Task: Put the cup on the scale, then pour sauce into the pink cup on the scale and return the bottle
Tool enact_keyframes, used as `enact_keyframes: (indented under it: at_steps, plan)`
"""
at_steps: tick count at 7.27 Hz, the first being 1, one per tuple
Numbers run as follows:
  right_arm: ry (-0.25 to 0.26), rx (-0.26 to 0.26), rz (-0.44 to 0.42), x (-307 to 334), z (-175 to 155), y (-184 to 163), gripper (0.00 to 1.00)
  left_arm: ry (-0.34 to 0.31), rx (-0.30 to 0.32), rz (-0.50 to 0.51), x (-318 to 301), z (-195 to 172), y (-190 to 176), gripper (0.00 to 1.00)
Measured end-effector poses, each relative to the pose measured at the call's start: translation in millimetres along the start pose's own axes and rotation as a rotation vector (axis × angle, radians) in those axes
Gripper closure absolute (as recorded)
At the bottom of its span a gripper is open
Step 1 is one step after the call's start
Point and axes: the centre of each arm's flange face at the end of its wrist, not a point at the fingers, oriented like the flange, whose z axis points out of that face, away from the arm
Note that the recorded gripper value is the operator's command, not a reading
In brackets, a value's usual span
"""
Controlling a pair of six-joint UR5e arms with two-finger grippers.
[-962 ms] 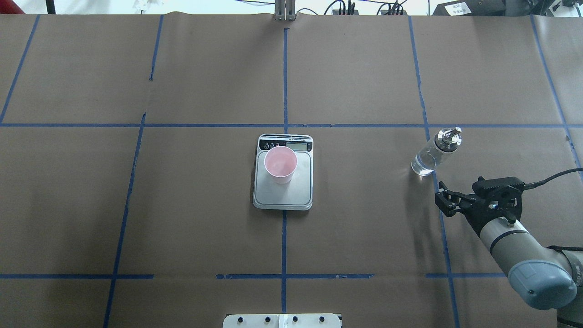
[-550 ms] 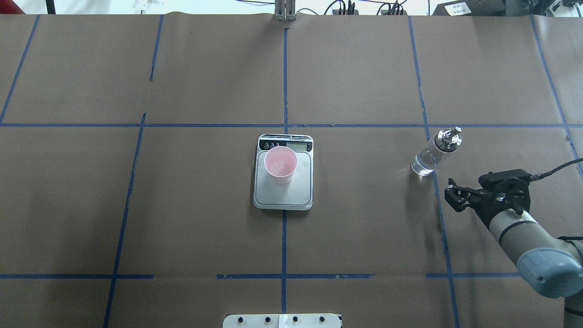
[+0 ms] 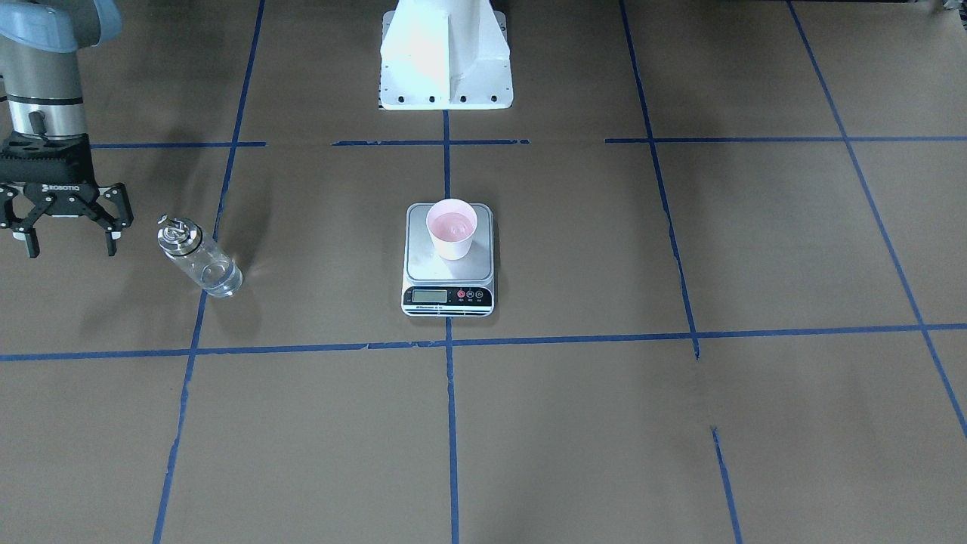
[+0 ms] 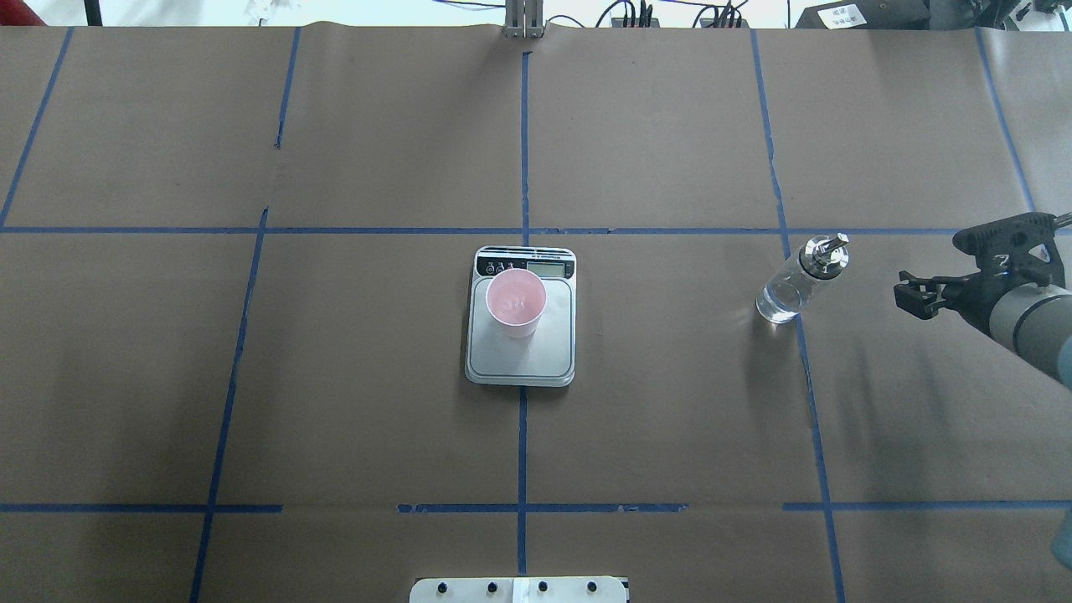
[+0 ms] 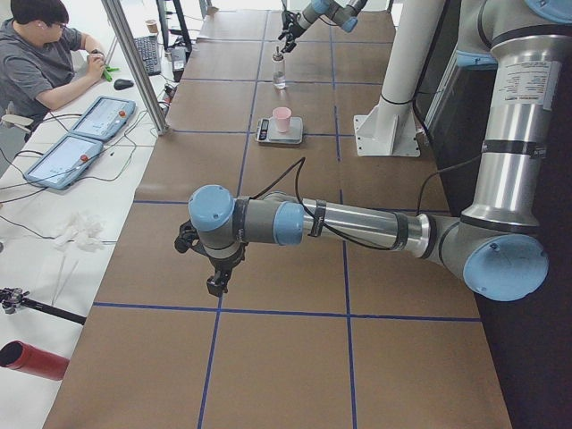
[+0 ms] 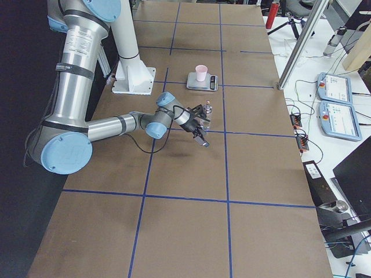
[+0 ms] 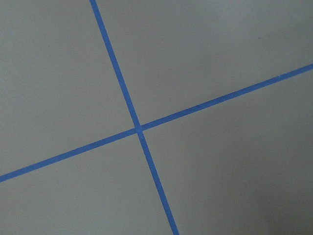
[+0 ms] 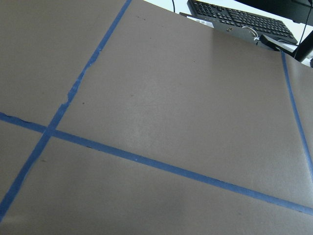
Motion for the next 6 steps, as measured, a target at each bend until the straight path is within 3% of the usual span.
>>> enact_keyframes:
  at_steps: [3, 6]
  plan:
    - [-0.137, -0.138, -0.060, 116, -23, -37, 0.00, 0.000, 0.001, 0.000, 0, -1, -1, 0.00]
    - [-0.191, -0.255, -0.119, 229, -59, -71, 0.00, 0.000, 0.001, -0.001, 0, -1, 0, 0.00]
